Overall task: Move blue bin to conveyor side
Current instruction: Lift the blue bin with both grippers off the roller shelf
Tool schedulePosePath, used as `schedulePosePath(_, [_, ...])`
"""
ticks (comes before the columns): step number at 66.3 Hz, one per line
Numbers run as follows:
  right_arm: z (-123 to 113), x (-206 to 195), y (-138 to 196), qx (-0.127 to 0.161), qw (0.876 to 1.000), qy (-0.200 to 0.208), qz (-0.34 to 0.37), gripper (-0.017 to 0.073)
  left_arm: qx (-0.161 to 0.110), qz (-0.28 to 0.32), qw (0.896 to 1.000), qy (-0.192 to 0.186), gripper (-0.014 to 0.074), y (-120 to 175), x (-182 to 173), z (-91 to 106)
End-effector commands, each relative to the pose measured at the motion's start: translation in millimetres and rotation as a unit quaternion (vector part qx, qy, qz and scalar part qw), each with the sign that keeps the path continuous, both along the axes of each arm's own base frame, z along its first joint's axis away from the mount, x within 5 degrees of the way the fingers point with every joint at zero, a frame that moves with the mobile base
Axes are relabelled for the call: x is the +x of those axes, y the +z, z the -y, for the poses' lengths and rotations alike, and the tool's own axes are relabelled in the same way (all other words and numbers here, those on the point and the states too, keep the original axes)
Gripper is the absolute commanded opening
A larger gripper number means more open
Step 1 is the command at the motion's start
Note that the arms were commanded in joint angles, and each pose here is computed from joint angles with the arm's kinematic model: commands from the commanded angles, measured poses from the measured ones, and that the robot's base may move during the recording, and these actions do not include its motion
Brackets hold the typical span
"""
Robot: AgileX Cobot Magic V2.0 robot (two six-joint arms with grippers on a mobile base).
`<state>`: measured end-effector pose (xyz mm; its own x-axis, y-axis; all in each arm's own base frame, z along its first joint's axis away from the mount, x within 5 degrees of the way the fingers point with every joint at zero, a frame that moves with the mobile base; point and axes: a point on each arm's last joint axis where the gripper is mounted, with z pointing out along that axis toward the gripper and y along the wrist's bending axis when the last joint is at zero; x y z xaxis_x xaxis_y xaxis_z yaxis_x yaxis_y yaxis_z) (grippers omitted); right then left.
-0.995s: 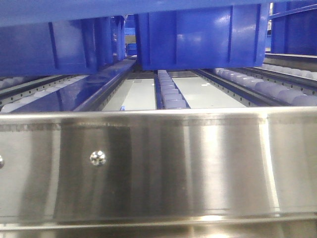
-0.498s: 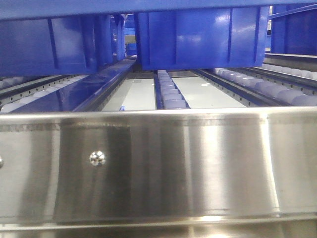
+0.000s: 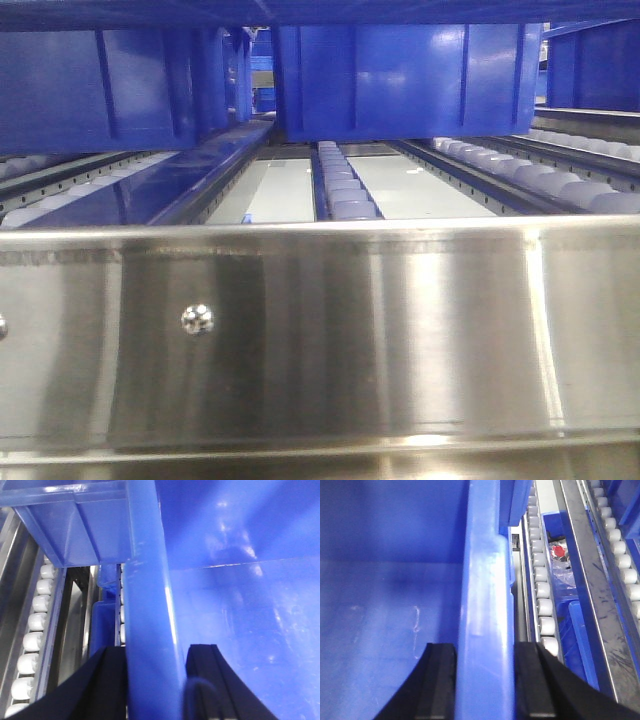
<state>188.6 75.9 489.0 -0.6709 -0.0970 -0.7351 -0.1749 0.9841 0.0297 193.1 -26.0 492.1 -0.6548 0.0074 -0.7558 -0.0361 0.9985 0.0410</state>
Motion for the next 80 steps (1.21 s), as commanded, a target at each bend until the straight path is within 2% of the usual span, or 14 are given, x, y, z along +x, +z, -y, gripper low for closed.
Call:
schedulePosePath(1, [-1.0,0.8,12.4,0.015,0.998,0.012,0.057,-0.0070,-0.013,0.062,0.998,-0.020,-0.0016,15.5,-3.6,3.1])
schedulePosePath(80, [-1.8,2.0,14.3,0.020,0.997,0.014,0.069,-0.0070,-0.013,0.068,0.997,-0.021,-0.0016,16.3,-3.0,3.3])
